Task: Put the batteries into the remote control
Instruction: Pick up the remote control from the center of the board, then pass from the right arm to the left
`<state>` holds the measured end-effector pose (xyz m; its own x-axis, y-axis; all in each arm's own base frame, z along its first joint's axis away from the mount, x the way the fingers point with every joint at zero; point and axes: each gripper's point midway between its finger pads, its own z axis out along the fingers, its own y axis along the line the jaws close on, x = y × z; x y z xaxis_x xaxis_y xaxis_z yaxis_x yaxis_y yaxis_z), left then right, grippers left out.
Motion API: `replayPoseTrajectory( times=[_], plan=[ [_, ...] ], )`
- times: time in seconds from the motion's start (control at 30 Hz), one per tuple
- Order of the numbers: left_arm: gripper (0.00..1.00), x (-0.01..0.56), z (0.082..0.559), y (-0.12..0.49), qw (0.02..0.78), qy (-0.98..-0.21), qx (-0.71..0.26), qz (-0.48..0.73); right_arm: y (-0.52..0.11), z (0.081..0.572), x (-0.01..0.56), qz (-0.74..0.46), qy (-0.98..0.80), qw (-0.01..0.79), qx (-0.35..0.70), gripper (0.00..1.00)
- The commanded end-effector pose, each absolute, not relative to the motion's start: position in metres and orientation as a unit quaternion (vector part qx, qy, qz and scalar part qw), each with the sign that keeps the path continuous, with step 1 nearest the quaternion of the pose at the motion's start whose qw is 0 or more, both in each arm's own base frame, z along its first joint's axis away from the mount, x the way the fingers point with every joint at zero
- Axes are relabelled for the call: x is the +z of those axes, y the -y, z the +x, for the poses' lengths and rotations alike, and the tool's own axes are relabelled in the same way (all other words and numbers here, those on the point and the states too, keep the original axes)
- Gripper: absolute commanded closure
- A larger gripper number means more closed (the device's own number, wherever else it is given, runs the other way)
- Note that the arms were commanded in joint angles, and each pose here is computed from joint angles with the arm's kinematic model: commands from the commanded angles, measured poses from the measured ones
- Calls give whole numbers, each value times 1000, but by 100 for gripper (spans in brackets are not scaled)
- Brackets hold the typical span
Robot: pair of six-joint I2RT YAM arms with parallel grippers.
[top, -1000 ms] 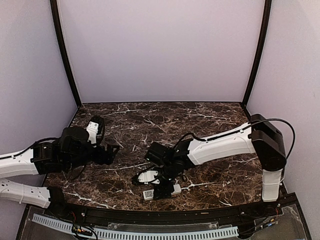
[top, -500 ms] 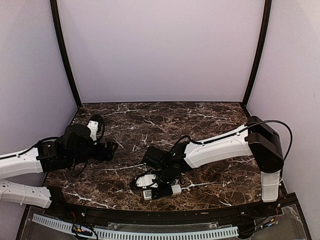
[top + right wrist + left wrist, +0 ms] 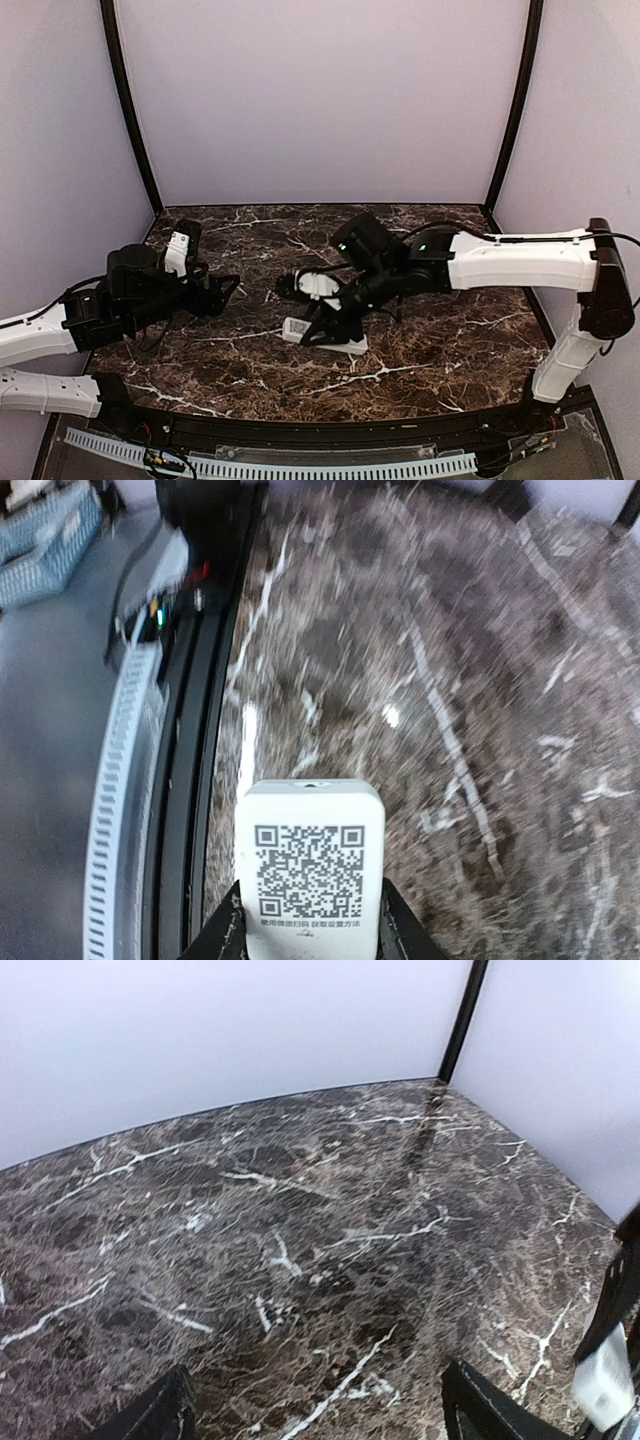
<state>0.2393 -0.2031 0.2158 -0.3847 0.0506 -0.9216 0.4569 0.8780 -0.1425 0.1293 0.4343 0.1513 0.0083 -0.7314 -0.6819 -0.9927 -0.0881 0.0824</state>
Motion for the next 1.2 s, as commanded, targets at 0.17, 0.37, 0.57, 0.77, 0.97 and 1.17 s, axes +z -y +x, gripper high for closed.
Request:
replayPoseTrajectory(
  times=[0.17,0.37,0.57,0.77,0.97,1.17],
  plan=[
    [11,321,215,306,597,-622,-369,348,-404,192,358,-528,-531,413,518,85],
    [9,347,211,361,545,-579,-446,410,-395,188,416,-533,-466,441,553,86],
    [11,370,210,385,531,-541,-493,426,-385,177,445,-519,-422,464,580,86],
    [11,389,197,391,532,-492,-532,437,-382,179,445,-501,-422,479,584,87],
    [8,390,201,398,522,-493,-547,431,-384,186,443,-484,-432,488,583,88],
    [9,396,213,399,539,-503,-544,401,-385,189,440,-474,-435,489,589,89]
  ],
)
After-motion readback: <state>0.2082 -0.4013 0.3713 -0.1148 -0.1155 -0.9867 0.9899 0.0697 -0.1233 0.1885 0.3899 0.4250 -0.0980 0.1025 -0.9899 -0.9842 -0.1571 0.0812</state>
